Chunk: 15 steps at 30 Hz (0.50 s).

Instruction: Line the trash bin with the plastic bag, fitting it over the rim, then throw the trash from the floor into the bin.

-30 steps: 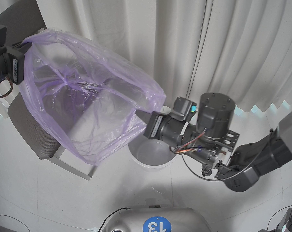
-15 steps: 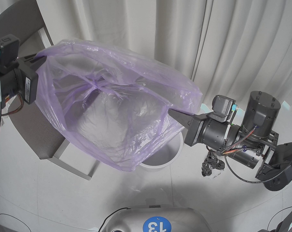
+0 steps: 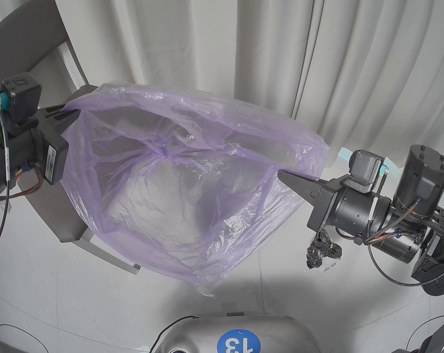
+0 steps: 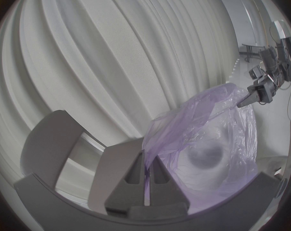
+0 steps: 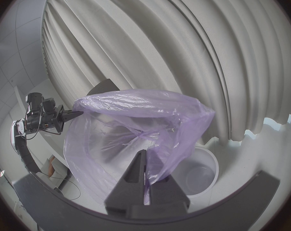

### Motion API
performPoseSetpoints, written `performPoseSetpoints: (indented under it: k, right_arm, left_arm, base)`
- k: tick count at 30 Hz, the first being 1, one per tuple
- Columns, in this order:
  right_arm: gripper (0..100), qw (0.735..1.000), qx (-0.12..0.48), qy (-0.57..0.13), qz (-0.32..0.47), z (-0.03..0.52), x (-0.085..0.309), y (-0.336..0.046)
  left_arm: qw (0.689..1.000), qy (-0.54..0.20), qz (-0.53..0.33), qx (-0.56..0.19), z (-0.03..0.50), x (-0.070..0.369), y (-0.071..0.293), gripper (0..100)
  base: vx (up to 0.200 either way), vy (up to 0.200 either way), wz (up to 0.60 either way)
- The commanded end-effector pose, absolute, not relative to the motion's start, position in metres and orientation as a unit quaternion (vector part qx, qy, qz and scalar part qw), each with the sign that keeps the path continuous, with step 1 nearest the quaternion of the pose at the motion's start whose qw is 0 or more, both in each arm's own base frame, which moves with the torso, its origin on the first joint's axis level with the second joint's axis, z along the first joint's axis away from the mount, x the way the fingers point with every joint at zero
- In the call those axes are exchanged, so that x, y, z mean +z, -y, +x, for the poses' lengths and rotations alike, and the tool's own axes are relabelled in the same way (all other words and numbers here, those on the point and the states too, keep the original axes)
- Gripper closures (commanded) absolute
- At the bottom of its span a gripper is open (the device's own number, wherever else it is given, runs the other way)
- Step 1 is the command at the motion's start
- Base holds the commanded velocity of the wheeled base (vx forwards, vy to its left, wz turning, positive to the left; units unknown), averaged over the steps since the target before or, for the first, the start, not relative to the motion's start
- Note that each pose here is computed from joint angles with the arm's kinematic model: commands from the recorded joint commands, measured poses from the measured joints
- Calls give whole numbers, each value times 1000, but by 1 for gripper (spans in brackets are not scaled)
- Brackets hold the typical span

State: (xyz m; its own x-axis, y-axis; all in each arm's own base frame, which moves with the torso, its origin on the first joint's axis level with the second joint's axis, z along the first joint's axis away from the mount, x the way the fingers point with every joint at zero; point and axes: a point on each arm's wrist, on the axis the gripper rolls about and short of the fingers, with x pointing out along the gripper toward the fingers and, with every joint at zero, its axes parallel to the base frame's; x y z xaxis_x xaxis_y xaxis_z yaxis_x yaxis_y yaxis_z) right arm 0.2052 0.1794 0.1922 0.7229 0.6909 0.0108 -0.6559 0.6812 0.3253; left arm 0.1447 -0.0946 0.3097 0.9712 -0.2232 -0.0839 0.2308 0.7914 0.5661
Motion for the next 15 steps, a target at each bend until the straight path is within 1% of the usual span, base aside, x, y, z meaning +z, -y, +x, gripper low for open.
performPoseSetpoints:
  k: [1,4,10,12,15]
  right_arm:
    - [100,920,360,-59,142,201,190,-170]
    - [100,927,349,-55,124,203,189,-163]
    - [100,936,326,-61,115,203,196,-146]
    - [100,936,331,-72,101,199,197,-139]
    - [100,933,340,-88,75,193,196,-129]
  left_arm:
    - [947,-14,281,-152,150,304,103,100]
    - [946,-22,271,-174,157,299,110,100]
    - [956,-50,205,-203,170,290,125,100]
    - [961,-43,173,-210,170,292,128,100]
    - [963,-34,150,-221,166,291,131,100]
  base:
    - [0,0,0]
    - [0,0,0]
    - [0,0,0]
    - [0,0,0]
    - [0,0,0]
